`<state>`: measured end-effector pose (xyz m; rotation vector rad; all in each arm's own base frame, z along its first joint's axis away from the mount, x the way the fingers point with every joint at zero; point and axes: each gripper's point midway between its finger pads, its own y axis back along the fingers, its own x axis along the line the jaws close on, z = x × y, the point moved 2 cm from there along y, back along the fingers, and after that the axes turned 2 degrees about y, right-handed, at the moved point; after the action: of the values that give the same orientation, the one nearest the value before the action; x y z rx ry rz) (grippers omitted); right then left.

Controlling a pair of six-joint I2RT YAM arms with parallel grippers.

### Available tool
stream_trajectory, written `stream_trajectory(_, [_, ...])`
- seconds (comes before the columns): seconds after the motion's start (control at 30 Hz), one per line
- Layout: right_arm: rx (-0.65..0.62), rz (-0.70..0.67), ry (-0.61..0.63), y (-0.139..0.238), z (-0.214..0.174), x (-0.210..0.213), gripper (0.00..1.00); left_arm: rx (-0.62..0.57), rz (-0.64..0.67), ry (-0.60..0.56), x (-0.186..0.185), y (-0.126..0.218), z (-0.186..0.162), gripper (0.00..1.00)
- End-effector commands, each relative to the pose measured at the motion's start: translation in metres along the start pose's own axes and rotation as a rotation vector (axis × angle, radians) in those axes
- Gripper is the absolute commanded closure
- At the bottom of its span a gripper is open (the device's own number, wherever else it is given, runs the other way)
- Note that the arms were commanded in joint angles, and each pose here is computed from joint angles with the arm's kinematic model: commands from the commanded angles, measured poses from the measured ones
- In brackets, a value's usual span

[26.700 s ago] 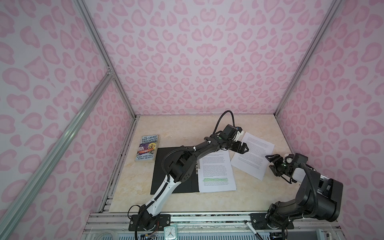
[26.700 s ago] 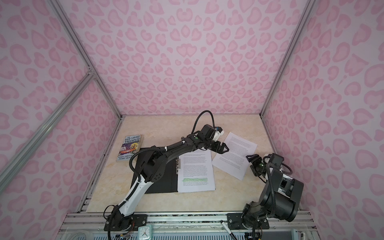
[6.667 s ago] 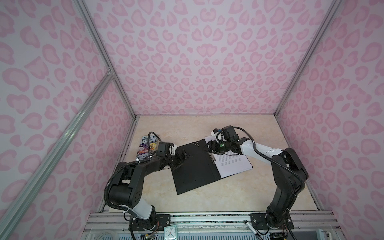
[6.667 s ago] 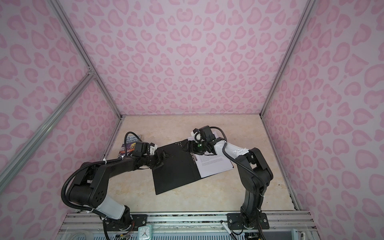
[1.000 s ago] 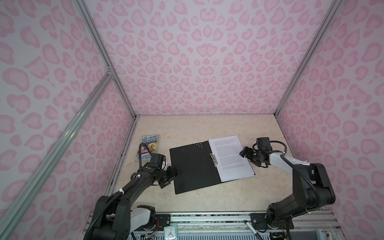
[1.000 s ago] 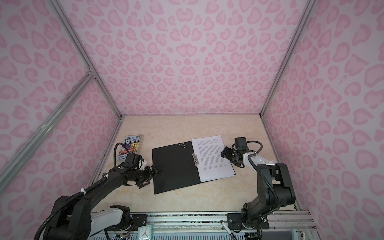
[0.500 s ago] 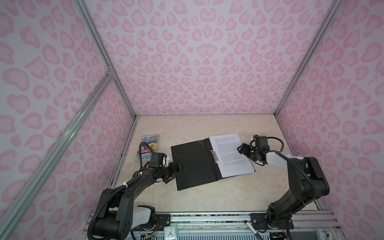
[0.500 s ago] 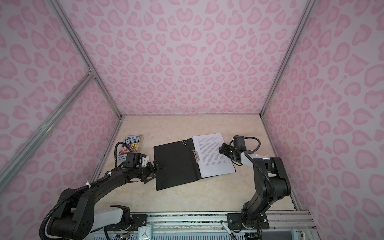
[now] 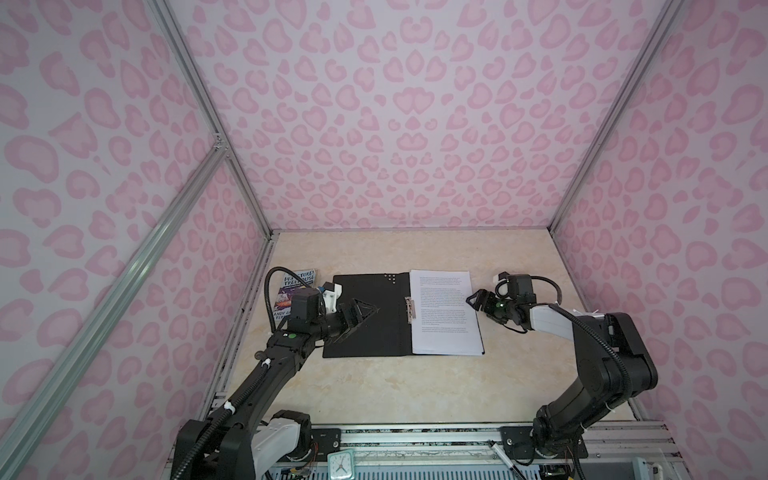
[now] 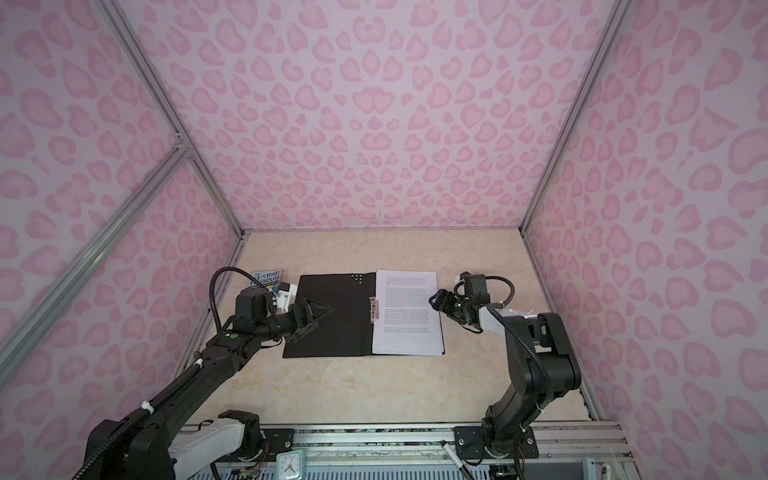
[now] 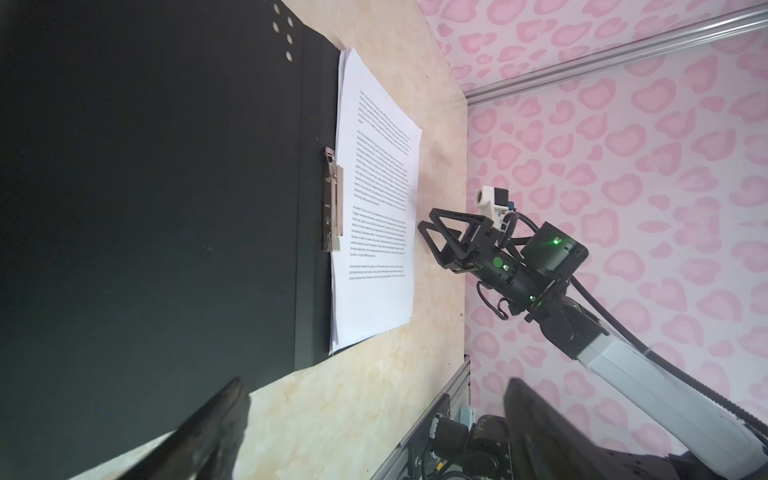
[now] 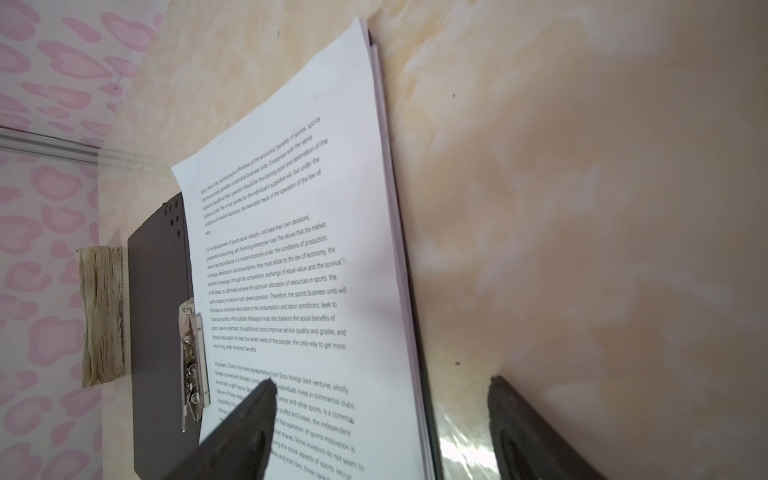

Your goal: Put the files into the folder

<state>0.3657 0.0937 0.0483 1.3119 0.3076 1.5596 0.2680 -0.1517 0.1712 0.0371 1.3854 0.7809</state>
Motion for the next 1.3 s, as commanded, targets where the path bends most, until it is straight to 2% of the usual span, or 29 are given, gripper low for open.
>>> stream_trajectory(0.0, [0.176, -0.146, -0.098, 0.005, -0.046, -0.029, 0.18, -0.03, 0.011, -0.042, -0.007, 0.007, 0.006, 0.02])
stream_trajectory(0.03, [0.165, -0.163, -0.071, 0.008, -0.043, -0.026, 0.18, -0.049, 0.059, -0.03, 0.0, 0.009, 0.007, 0.03])
stream_trajectory(0.1, [0.153, -0.21, -0.001, 0.013, -0.04, -0.019, 0.17, -0.069, 0.243, 0.034, 0.032, 0.014, 0.006, 0.03])
stream_trajectory(0.17, [0.15, -0.232, 0.052, 0.015, -0.034, -0.007, 0.18, -0.072, 0.36, 0.043, 0.054, 0.017, 0.005, 0.03])
stream_trajectory(0.3, [0.119, -0.251, 0.21, 0.014, -0.025, 0.047, 0.21, -0.093, 0.49, 0.034, 0.079, 0.022, 0.009, 0.04])
stream_trajectory(0.4, [0.148, -0.204, 0.325, -0.002, -0.036, 0.1, 0.25, -0.1, 0.542, 0.064, 0.095, 0.024, 0.015, 0.04])
stream_trajectory(0.53, [0.211, -0.164, 0.428, -0.036, -0.056, 0.155, 0.39, -0.112, 0.532, 0.121, 0.105, 0.026, 0.02, 0.03])
stream_trajectory(0.67, [0.261, -0.198, 0.495, -0.068, -0.068, 0.189, 0.43, -0.108, 0.511, 0.12, 0.102, 0.027, 0.019, 0.03])
stream_trajectory(0.97, [0.298, -0.289, 0.521, -0.094, -0.082, 0.193, 0.66, -0.107, 0.488, 0.091, 0.099, 0.033, 0.012, 0.03])
stream_trajectory(1.27, [0.323, -0.34, 0.514, -0.099, -0.093, 0.186, 0.76, -0.099, 0.475, 0.079, 0.099, 0.034, 0.013, 0.03])
